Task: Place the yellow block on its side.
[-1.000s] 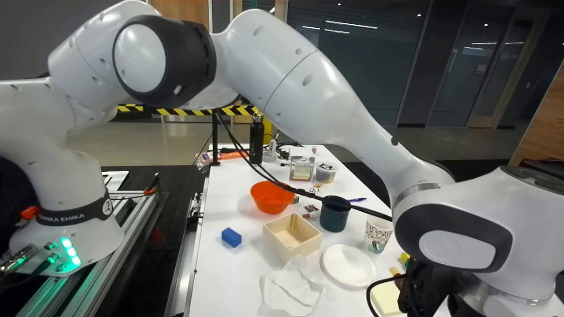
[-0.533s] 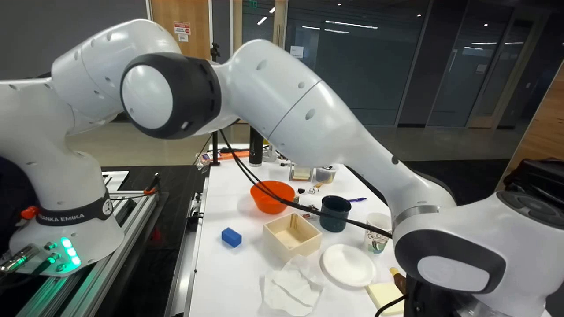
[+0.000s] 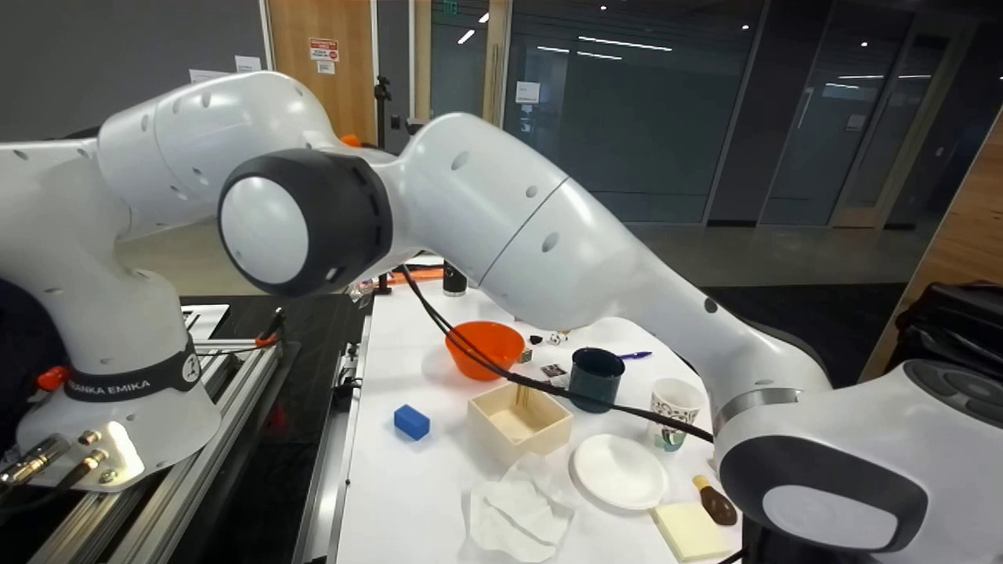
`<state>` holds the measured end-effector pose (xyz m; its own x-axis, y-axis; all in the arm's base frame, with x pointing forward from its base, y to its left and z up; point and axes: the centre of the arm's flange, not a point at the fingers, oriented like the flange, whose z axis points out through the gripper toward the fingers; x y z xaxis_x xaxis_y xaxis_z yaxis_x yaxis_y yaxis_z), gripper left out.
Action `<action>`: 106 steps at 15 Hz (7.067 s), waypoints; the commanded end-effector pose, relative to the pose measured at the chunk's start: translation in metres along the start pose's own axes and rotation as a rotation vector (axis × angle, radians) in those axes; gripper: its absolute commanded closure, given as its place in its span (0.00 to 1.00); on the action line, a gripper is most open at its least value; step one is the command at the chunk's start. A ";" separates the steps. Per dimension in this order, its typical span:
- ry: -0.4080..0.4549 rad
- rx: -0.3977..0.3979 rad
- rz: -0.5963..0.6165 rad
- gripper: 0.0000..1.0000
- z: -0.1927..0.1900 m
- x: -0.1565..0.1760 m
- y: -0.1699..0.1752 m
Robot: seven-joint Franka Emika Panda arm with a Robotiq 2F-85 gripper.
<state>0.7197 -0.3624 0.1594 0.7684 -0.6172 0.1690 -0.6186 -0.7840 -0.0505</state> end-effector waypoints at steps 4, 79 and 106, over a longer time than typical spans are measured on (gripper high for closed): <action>-0.022 0.023 -0.005 1.00 -0.001 0.022 0.001; -0.099 -0.053 0.820 0.00 -0.005 0.004 -0.021; 0.479 0.197 0.467 0.91 0.016 -0.023 -0.050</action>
<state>0.7592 -0.3283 0.1650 0.2033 -0.8888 0.4106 -0.8420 -0.3727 -0.3899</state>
